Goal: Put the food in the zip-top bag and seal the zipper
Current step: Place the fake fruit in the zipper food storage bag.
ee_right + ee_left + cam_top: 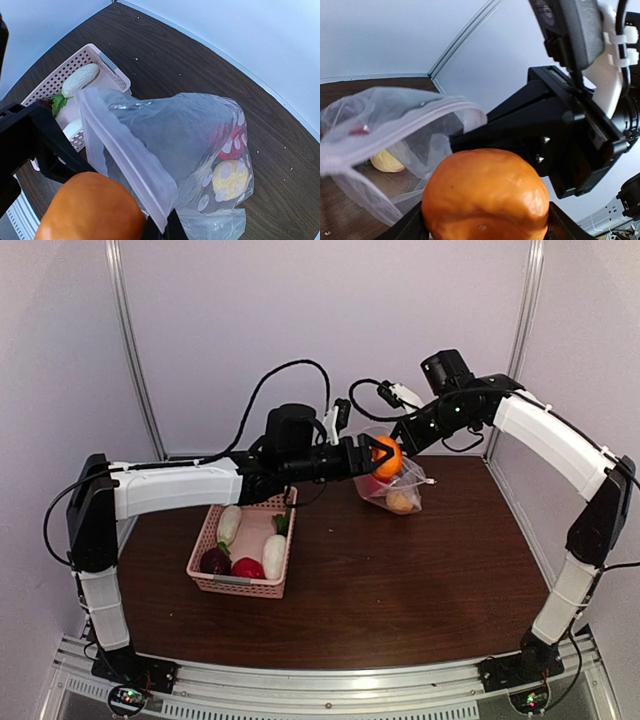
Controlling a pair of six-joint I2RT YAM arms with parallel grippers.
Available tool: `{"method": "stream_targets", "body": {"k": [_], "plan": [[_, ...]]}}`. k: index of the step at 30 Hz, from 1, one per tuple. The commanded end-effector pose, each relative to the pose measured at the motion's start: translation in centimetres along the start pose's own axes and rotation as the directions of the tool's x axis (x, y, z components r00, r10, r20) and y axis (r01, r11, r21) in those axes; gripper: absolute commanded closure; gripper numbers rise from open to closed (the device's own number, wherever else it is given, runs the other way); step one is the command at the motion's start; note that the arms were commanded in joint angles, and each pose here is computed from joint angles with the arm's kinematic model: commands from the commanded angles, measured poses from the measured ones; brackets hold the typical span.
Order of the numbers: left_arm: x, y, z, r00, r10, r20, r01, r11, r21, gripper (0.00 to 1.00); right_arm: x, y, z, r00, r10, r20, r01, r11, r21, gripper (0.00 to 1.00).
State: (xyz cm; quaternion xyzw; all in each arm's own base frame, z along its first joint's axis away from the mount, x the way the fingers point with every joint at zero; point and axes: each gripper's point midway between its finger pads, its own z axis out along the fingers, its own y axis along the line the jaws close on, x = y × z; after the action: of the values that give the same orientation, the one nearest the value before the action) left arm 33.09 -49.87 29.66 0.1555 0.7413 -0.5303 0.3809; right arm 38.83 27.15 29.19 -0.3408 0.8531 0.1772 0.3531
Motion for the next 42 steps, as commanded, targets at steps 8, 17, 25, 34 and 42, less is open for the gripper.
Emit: {"method": "stream_targets", "body": {"k": [8, 17, 25, 34, 42], "plan": [[1.2, 7.2, -0.2, 0.989, -0.135, 0.061, 0.146, 0.955, -0.257, 0.54, -2.0, 0.7, -2.6, 0.996, 0.005, 0.093, -0.006, 1.0, 0.009, 1.0], [-2.2, 7.8, 3.1, 0.994, -0.106, 0.017, 0.107, 0.965, -0.24, 0.52, -1.2, 4.6, -2.3, 0.997, 0.012, 0.075, 0.004, 0.978, -0.208, 1.0], [-1.3, 6.7, 5.0, 0.991, -0.113, -0.068, 0.101, 0.982, -0.157, 0.32, -1.5, 3.3, -3.2, 0.995, -0.002, 0.099, 0.015, 0.991, -0.132, 1.0], [-4.1, 2.3, 2.5, 1.0, 0.014, -0.027, -0.015, 0.999, -0.047, 0.17, -1.3, 2.1, -2.7, 0.996, 0.005, 0.093, 0.006, 0.994, -0.111, 1.0], [-5.5, 0.5, 1.3, 0.997, 0.077, -0.013, -0.078, 0.997, -0.031, 0.02, -0.8, 0.6, -3.2, 0.996, 0.003, 0.092, 0.003, 0.998, -0.066, 1.0]]}}
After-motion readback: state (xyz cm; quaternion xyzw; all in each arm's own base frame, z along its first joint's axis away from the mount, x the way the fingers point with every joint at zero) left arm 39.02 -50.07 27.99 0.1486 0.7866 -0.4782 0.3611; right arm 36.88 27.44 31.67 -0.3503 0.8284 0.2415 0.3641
